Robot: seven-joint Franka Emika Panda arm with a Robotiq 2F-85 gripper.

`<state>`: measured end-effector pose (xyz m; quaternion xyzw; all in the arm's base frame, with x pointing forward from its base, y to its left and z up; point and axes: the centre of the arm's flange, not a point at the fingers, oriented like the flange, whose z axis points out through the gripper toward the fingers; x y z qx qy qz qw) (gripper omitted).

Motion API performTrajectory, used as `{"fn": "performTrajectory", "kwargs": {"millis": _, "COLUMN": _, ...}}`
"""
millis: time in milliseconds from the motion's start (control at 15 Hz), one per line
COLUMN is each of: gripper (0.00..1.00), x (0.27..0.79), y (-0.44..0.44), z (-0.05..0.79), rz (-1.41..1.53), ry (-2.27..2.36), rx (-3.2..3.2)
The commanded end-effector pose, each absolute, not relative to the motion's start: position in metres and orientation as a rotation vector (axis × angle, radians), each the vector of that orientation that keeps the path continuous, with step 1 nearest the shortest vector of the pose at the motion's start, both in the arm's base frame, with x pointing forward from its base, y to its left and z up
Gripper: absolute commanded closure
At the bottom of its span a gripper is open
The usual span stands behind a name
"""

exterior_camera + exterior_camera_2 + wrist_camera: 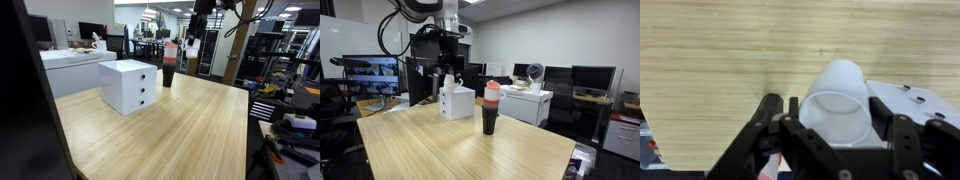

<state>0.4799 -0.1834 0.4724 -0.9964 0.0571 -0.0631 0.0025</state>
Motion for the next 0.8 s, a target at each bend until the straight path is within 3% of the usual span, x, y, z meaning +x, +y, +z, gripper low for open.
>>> {"fn": "performTrajectory", "kwargs": {"millis": 0, "gripper": 0.56, "x": 0.457, "y": -0.177, "z": 0.438, "rz": -0.293, "ry": 0.116, "rx": -3.151}}
{"fn": "performTrajectory", "kwargs": {"millis": 333, "gripper": 0.56, "x": 0.447, "y": -0.177, "z": 0.396, "rz": -0.376, "ry": 0.101, "rx": -3.154}}
{"fn": "performTrajectory", "kwargs": {"millis": 733, "gripper": 0.56, "x": 0.446, "y": -0.173, "z": 0.380, "rz": -0.245, "ry": 0.110, "rx": -3.169}}
